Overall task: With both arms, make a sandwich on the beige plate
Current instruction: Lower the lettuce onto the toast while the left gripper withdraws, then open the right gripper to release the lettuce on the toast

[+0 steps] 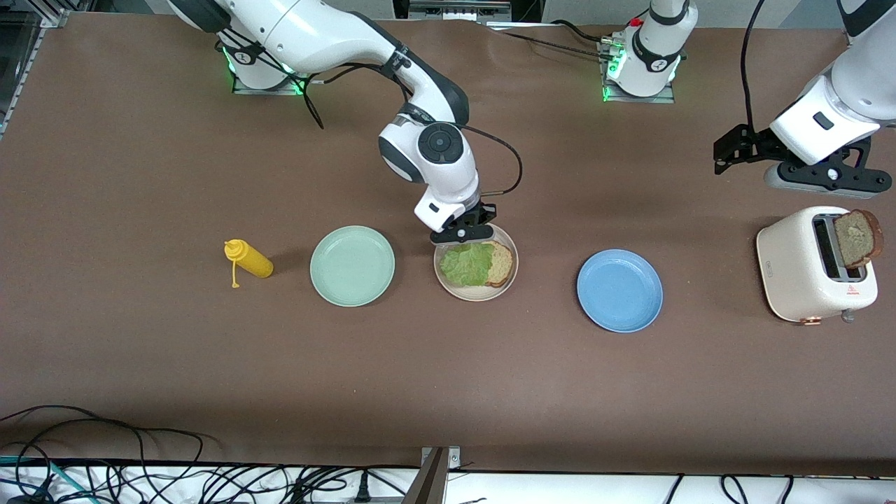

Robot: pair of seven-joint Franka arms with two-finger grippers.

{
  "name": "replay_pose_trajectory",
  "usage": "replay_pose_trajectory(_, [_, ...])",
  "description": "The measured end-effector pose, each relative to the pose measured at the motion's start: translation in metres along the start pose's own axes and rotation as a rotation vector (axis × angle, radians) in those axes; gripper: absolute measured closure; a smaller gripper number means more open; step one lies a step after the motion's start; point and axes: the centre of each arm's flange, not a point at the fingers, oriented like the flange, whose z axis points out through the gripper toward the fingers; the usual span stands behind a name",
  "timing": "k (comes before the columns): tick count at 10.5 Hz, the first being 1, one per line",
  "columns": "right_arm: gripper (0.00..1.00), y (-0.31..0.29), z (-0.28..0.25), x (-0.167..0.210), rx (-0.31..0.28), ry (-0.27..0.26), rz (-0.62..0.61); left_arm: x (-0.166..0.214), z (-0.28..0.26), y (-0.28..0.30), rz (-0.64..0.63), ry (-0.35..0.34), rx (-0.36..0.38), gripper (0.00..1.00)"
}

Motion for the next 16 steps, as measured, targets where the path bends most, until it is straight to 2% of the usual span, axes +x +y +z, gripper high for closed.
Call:
replay_pose_trajectory(7, [0.96, -0.018, 0.041, -0.006, 0.028, 0.019, -0.018, 0.0, 0.001, -0.003, -0.007, -0.002, -0.007, 0.0])
replay_pose_trajectory(8, [0.9, -0.019, 0.042, -0.007, 0.028, 0.018, -0.021, 0.0, 0.001, -0.003, -0.006, -0.002, -0.007, 0.0])
replay_pose_trajectory(10, [0.61, -0.023, 0.043, -0.011, 0.025, 0.02, -0.031, 0.0, 0.001, -0.003, -0.006, -0.002, -0.007, 0.0])
replay_pose_trajectory(13, [0.22, -0.031, 0.045, -0.017, -0.012, 0.063, -0.072, 0.0, 0.001, -0.003, -0.006, -0.002, -0.007, 0.0])
replay_pose_trajectory(14, [0.06, -0.032, 0.038, -0.014, -0.017, 0.071, -0.07, 0.0, 0.001, -0.003, -0.006, -0.002, -0.007, 0.0])
replay_pose_trajectory(15, [0.0, -0.028, 0.027, -0.007, -0.04, 0.07, -0.061, 0.0, 0.001, -0.003, -0.006, -0.002, -0.007, 0.0])
replay_pose_trajectory(16, [0.0, -0.019, 0.008, 0.005, -0.07, 0.066, -0.042, 0.0, 0.001, -0.002, -0.006, -0.002, -0.007, 0.0])
